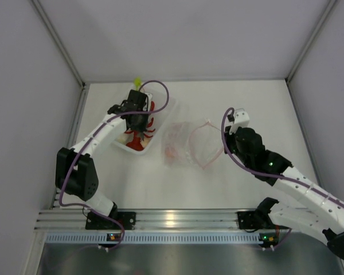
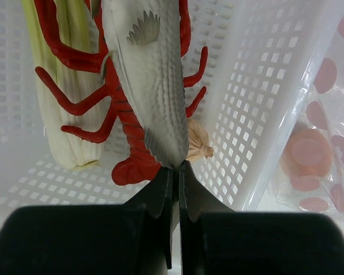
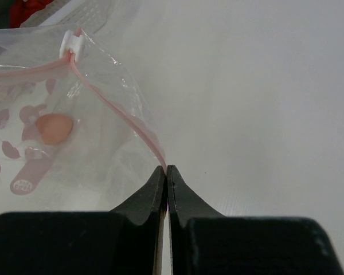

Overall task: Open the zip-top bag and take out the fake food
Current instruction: Place the fake fish in the bin.

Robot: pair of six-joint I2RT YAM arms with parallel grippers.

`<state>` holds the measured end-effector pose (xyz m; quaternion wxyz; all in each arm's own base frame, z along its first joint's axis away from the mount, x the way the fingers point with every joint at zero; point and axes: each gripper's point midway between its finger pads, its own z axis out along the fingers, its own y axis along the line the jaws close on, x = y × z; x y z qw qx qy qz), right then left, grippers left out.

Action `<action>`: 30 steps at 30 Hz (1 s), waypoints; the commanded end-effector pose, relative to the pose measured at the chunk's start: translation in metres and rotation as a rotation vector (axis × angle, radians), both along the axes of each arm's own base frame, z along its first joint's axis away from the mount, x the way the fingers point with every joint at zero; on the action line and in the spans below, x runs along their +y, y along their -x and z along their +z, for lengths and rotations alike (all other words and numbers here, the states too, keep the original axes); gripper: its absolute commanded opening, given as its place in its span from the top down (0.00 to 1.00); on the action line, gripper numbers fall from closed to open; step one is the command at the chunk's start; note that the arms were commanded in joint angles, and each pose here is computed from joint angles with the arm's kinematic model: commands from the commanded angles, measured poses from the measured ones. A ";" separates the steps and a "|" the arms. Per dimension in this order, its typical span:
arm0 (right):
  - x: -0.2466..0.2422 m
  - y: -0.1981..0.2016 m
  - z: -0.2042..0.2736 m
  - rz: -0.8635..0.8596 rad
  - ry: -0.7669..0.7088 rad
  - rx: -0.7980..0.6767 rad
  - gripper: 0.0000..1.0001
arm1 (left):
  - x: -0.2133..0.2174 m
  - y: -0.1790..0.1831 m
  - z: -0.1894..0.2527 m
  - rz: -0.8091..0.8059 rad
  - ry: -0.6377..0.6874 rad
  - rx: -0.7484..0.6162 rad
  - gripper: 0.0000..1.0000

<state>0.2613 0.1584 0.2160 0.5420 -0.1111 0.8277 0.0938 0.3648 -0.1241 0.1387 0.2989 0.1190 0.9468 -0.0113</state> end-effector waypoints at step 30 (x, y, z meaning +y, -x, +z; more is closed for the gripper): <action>0.008 -0.014 0.032 -0.049 -0.063 0.004 1.00 | -0.079 0.060 0.163 -0.136 0.585 -0.270 0.02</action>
